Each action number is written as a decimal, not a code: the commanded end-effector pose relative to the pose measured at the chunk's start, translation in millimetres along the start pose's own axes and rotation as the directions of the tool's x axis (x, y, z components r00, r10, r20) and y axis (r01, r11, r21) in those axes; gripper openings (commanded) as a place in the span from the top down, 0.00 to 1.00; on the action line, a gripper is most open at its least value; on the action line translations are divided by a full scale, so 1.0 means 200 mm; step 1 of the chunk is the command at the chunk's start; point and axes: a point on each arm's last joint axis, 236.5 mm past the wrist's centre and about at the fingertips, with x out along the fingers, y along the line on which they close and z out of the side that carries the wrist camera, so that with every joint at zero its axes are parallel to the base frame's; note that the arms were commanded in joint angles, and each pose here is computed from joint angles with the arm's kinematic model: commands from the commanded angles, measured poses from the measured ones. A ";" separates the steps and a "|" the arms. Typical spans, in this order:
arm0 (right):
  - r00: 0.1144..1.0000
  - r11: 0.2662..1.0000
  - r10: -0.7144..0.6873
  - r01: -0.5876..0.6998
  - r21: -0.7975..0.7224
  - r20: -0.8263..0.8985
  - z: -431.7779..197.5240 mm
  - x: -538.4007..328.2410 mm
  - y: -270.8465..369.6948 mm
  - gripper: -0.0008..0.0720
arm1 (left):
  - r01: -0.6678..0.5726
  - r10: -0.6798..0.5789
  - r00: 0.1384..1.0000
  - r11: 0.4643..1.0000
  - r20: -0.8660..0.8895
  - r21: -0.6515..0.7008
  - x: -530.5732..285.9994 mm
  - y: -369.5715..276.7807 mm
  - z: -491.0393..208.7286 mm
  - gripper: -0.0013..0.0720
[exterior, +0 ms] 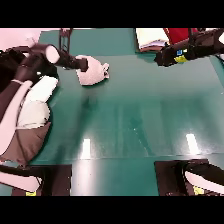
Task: Fold the shirts.
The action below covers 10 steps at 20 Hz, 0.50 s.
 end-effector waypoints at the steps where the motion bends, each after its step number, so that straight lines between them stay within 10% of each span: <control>1: 1.000 1.000 0.005 -0.005 0.003 0.012 0.02 0.00 0.00 0.97 | -0.041 0.037 0.995 0.998 -0.090 -0.044 0.35 0.16 -0.19 0.14; 7: 1.000 1.000 0.005 -0.005 0.003 0.013 0.02 0.00 0.00 0.97 | -0.023 0.024 1.000 0.997 0.012 -0.069 0.46 0.17 -0.10 0.22; 9: 1.000 1.000 0.005 -0.005 0.003 0.013 0.02 0.00 0.01 0.97 | -0.022 0.023 1.000 0.998 0.013 -0.063 0.42 0.16 -0.06 0.95; 10: 1.000 1.000 0.005 -0.005 0.003 0.013 0.02 0.00 0.01 0.97 | -0.021 0.022 1.000 0.998 0.009 -0.052 0.40 0.15 -0.04 0.95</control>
